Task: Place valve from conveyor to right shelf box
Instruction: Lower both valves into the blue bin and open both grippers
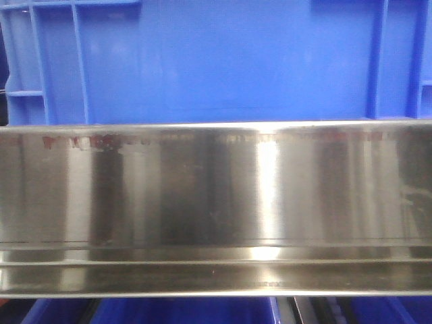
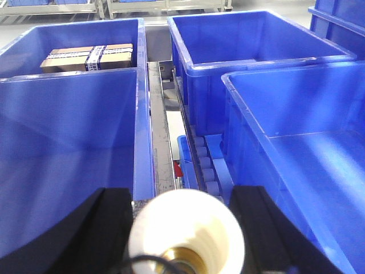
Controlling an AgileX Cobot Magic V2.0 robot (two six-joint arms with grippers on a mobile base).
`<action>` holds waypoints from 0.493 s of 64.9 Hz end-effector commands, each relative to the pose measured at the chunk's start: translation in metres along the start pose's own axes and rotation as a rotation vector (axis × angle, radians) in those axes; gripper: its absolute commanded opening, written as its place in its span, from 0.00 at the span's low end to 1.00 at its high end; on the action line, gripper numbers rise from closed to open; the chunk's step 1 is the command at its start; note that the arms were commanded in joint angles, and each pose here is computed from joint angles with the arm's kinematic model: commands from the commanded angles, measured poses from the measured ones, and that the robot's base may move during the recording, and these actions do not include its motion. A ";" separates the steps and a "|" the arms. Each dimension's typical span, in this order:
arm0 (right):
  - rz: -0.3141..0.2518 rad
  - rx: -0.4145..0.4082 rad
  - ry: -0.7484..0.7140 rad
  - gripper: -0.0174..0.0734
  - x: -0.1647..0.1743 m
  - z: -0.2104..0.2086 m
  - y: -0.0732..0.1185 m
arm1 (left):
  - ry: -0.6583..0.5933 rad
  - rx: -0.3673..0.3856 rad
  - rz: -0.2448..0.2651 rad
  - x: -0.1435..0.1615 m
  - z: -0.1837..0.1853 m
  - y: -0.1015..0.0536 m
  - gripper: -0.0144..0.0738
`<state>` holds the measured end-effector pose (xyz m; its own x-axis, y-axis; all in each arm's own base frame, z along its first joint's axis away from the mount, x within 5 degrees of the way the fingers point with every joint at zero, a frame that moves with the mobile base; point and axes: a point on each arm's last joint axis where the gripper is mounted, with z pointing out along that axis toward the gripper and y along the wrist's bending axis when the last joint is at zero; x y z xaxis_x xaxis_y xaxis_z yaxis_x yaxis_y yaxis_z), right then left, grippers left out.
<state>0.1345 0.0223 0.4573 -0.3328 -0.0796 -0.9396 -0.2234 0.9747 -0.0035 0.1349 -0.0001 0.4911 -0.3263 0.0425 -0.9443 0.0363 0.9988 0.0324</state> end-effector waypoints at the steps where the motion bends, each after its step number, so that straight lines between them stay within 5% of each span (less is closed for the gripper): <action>1: -0.003 0.016 -0.093 0.02 -0.010 -0.006 -0.001 | -0.109 0.001 -0.008 -0.010 -0.005 -0.001 0.04; 17: -0.025 -0.043 -0.171 0.02 -0.048 -0.007 0.006 | -0.101 0.148 0.029 -0.041 0.025 -0.023 0.04; 27: -0.052 -0.148 -0.196 0.02 -0.078 0.011 0.022 | -0.098 0.285 0.074 -0.068 0.056 -0.056 0.04; 32: -0.067 -0.221 -0.176 0.02 -0.090 0.034 0.037 | -0.081 0.384 0.106 -0.080 0.082 -0.089 0.04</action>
<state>0.1710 0.0574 0.5199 -0.2086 -0.1094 -0.9719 -0.3973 0.9175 -0.0180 0.2226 -0.0712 0.5265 -0.2788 0.1384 -0.9503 0.3523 0.9353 0.0329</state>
